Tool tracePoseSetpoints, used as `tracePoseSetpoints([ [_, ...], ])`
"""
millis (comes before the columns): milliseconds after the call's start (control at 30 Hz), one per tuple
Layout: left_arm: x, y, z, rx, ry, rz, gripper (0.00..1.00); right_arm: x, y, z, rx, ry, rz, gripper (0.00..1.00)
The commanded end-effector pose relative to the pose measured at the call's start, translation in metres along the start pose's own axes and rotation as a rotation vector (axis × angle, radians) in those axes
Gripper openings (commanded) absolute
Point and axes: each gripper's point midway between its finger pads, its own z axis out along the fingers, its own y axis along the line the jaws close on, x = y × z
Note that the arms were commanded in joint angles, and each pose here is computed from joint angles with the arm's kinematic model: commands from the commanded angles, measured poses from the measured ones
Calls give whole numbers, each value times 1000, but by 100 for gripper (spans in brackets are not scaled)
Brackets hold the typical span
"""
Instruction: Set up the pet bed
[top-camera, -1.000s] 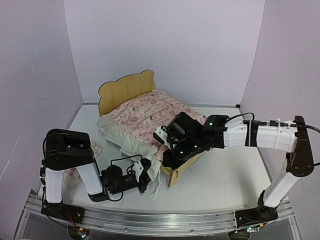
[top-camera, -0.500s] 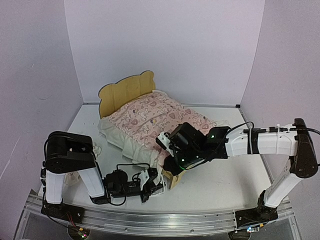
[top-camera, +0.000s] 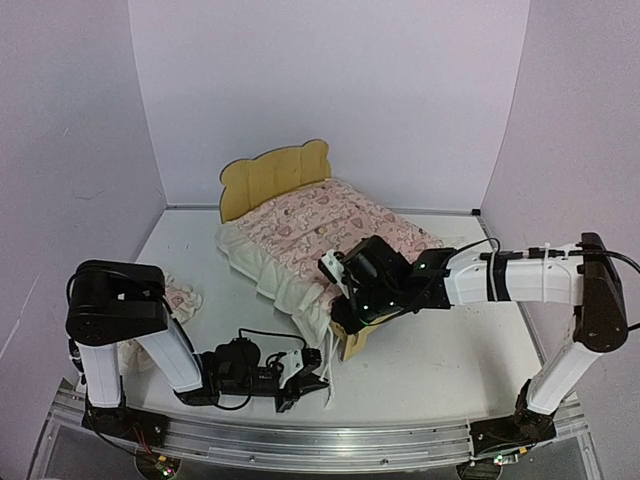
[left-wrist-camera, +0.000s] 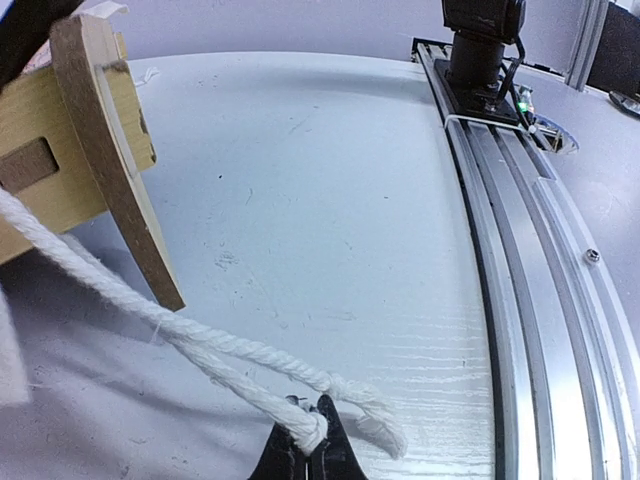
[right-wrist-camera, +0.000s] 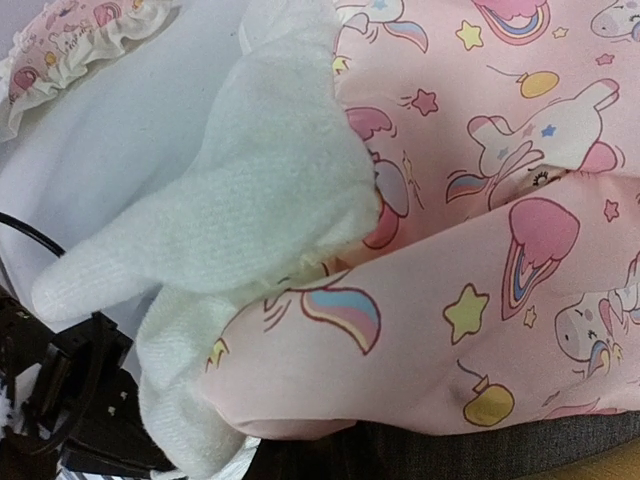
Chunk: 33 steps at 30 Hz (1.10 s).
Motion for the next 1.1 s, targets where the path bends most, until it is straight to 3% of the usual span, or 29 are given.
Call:
tracePoseSetpoints([
  [0,-4,-1,-3,0,60,31,0,-81,6,-13,-35,-316,54,0],
  [267,9,7,4,-30,156,57,0,-40,10,4,-55,-85,103,1],
  [367,5,12,1,-43,151,60,0,-16,3,-11,-11,52,110,22],
  [500,-9,13,-2,-12,134,22,0,3,4,-53,-43,106,142,44],
  [667,-16,4,-3,38,124,-25,0,26,25,-90,-206,150,141,55],
  [767,-14,3,-3,47,129,-54,0,39,46,-86,-337,103,96,55],
  [900,-18,4,-4,44,119,-71,0,42,77,-68,-466,-114,66,54],
  [1067,-27,6,-9,60,102,-107,0,56,93,-45,-396,-242,-133,52],
])
